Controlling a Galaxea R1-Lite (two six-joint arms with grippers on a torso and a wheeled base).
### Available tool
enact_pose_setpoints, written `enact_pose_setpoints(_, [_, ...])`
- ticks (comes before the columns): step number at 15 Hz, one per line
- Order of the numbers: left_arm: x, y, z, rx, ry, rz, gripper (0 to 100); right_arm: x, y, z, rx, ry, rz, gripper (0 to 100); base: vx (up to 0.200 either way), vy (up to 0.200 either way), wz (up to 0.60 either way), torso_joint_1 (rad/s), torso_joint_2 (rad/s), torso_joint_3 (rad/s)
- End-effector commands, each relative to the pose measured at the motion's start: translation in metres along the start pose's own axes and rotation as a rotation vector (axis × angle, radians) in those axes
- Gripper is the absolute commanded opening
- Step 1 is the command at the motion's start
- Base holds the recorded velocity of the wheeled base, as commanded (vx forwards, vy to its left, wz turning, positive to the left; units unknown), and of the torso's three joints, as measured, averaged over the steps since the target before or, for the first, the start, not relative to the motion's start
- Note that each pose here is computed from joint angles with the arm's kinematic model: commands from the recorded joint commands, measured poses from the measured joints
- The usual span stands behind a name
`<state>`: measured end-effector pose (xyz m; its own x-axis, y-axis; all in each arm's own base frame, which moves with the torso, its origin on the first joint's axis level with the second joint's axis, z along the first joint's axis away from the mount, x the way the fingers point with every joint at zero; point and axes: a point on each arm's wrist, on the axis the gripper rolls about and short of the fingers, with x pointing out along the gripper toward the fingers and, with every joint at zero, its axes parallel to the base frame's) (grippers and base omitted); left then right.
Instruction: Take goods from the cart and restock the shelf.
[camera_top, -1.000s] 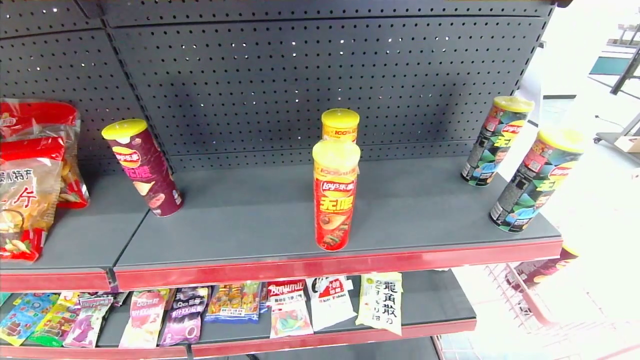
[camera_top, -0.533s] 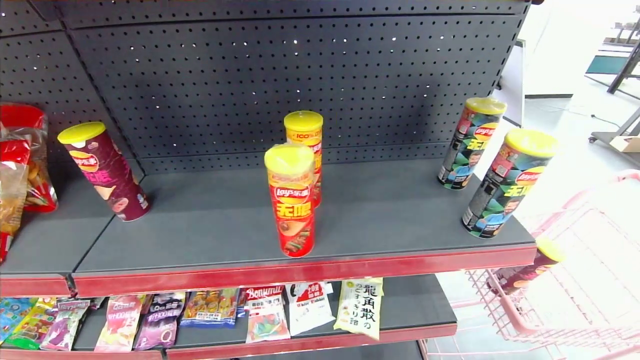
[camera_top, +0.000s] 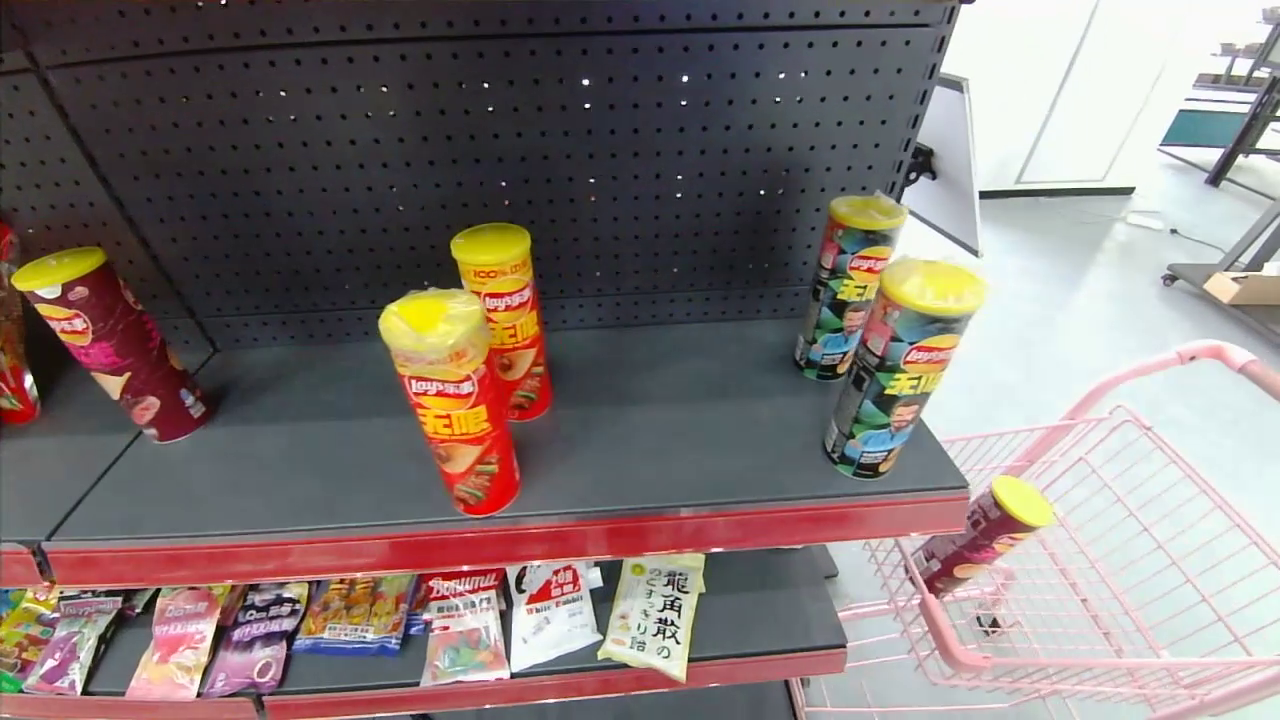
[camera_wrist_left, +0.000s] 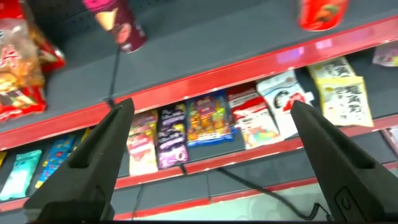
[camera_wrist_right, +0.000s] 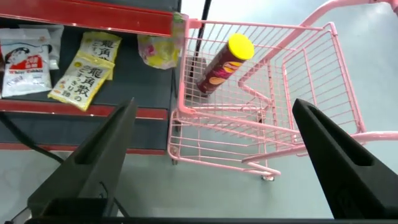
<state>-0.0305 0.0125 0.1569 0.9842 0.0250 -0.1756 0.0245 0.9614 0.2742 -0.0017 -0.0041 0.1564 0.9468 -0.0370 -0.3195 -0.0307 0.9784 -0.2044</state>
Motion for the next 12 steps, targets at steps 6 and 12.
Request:
enact_pose_setpoints(6, [0.0009,-0.0002,-0.0001,0.002,0.007,0.0,100,0.0052,0.0005,0.0025,-0.007,0.033,0.004,100,0.0,-0.1,0.0,0.001,0.0,0.002])
enact_pose_setpoints(12, [-0.0007,-0.0001,-0.0012,0.002,-0.003,0.002,100,0.0059,0.0007,0.0014,-0.02,0.039,0.002,100,0.0,0.0,-0.4,0.001,0.0,0.002])
